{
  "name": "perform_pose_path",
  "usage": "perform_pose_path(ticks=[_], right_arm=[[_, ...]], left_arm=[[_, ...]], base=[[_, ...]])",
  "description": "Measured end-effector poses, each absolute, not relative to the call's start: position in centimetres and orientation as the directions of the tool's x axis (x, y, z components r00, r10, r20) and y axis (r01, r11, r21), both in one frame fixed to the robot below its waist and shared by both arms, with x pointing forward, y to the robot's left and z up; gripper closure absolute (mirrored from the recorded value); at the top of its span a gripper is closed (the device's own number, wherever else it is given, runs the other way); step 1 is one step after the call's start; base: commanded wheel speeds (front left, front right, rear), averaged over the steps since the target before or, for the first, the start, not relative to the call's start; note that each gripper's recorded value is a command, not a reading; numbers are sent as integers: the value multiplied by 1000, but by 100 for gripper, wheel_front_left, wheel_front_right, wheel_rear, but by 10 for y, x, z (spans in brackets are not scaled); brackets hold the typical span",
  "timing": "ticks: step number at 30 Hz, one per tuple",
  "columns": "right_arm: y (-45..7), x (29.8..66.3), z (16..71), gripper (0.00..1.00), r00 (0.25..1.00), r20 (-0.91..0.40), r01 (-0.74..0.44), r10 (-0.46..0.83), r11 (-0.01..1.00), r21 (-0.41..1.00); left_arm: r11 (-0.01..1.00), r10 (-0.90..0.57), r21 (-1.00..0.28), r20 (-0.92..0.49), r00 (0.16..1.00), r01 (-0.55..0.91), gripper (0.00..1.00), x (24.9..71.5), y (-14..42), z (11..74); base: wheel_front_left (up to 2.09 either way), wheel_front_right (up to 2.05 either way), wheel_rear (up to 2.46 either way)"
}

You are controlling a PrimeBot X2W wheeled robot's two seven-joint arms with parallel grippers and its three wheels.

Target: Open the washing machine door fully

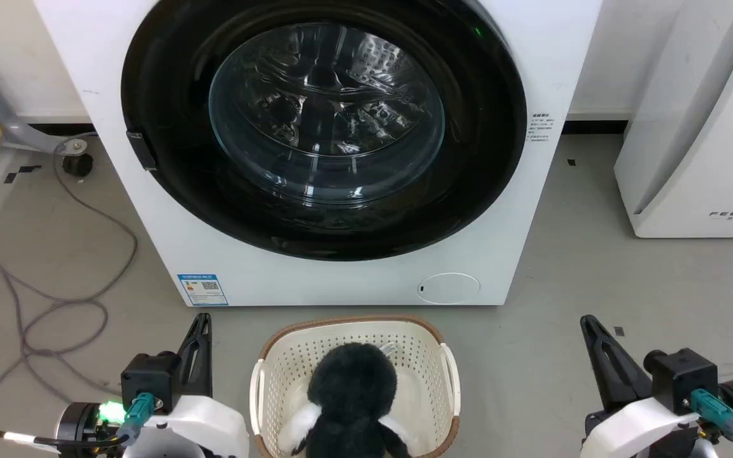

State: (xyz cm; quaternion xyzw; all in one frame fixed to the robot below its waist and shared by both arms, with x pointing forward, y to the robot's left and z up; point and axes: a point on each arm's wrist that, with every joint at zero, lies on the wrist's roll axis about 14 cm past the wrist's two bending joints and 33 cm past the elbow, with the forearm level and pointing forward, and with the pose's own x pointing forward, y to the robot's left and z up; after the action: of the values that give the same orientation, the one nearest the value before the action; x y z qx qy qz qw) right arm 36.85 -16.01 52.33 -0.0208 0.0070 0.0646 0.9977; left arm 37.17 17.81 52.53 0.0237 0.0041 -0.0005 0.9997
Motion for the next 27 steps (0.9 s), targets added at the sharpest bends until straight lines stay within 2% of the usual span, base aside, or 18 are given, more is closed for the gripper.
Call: perform_pose_path(ticks=[17, 18, 27], right_arm=[[-160, 369, 523, 100, 992, -17, -129, 128, 991, -41], [-160, 368, 523, 0, 992, -17, -129, 128, 991, -40], [-161, 369, 524, 0, 992, -9, -125, 125, 992, -28]], left_arm=[[999, -1, 47, -8, 1000, 1, 100, 372, 178, 525], [999, -1, 47, -8, 1000, 1, 0, 372, 178, 525], [999, 1, 47, -8, 1000, -1, 0, 372, 178, 525]], base=[[0, 0, 0], [0, 0, 0], [0, 0, 0]])
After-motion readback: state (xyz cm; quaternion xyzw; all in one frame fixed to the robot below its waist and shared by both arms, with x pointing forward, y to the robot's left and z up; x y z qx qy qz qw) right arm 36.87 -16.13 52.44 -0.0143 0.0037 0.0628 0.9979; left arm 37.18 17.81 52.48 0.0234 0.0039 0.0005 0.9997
